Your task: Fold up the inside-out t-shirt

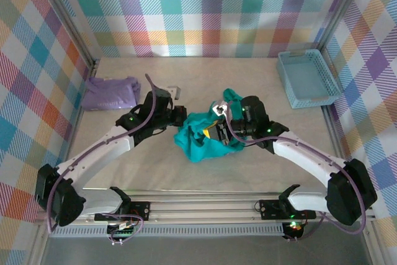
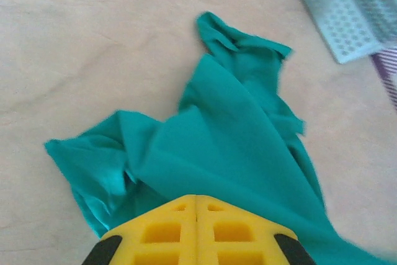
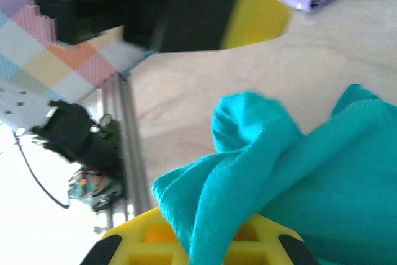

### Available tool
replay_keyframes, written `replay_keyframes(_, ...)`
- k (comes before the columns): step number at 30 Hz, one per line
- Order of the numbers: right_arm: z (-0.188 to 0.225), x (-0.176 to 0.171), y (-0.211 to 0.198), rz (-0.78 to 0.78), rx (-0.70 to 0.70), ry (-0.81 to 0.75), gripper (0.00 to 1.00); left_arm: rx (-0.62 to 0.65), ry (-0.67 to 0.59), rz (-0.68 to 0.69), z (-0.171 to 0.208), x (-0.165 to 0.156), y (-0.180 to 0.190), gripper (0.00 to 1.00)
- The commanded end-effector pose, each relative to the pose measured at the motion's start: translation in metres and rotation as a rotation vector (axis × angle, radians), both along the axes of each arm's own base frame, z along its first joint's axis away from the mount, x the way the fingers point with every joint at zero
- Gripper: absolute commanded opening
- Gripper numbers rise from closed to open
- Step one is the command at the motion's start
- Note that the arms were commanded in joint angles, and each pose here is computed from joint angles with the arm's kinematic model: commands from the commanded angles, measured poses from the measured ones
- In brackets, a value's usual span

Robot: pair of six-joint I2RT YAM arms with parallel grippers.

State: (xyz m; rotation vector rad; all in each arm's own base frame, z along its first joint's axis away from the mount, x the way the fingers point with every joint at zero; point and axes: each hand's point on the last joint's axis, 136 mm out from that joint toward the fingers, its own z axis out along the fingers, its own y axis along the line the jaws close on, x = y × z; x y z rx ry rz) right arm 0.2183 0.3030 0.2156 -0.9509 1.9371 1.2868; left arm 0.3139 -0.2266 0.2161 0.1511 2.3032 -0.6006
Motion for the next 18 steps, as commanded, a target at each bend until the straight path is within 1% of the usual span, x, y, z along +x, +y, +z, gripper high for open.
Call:
replay_keyframes(1, 0.016, -0.003, -0.001, 0.024, 0.096, 0.054, 0.00, 0.086, -0.020, 0.054, 0.002, 0.002, 0.017, 0.16)
replay_keyframes(4, 0.014, 0.014, -0.004, -0.061, 0.089, 0.105, 0.00, 0.115, -0.038, 0.060, 0.004, -0.018, 0.026, 0.35)
replay_keyframes(5, 0.013, 0.017, -0.005, -0.079, 0.081, 0.123, 0.00, 0.117, -0.044, 0.039, 0.004, -0.028, 0.025, 0.39)
replay_keyframes(7, 0.012, 0.024, -0.006, -0.122, 0.065, 0.147, 0.00, 0.098, -0.045, -0.028, 0.005, -0.050, 0.016, 0.44)
replay_keyframes(9, 0.013, 0.028, -0.006, -0.149, 0.059, 0.165, 0.00, 0.048, -0.033, -0.121, 0.005, -0.071, -0.002, 0.45)
replay_keyframes(11, 0.013, 0.032, -0.007, -0.172, 0.047, 0.178, 0.00, -0.020, -0.011, -0.237, 0.004, -0.090, -0.027, 0.43)
replay_keyframes(13, 0.013, 0.033, -0.008, -0.181, 0.044, 0.180, 0.00, -0.052, 0.020, -0.313, 0.002, -0.098, -0.045, 0.39)
replay_keyframes(15, 0.014, 0.033, -0.009, -0.189, 0.044, 0.183, 0.00, -0.030, 0.049, -0.331, -0.007, -0.095, -0.053, 0.37)
replay_keyframes(18, 0.014, 0.032, -0.010, -0.196, 0.042, 0.181, 0.00, 0.038, 0.044, -0.289, -0.018, -0.079, -0.053, 0.37)
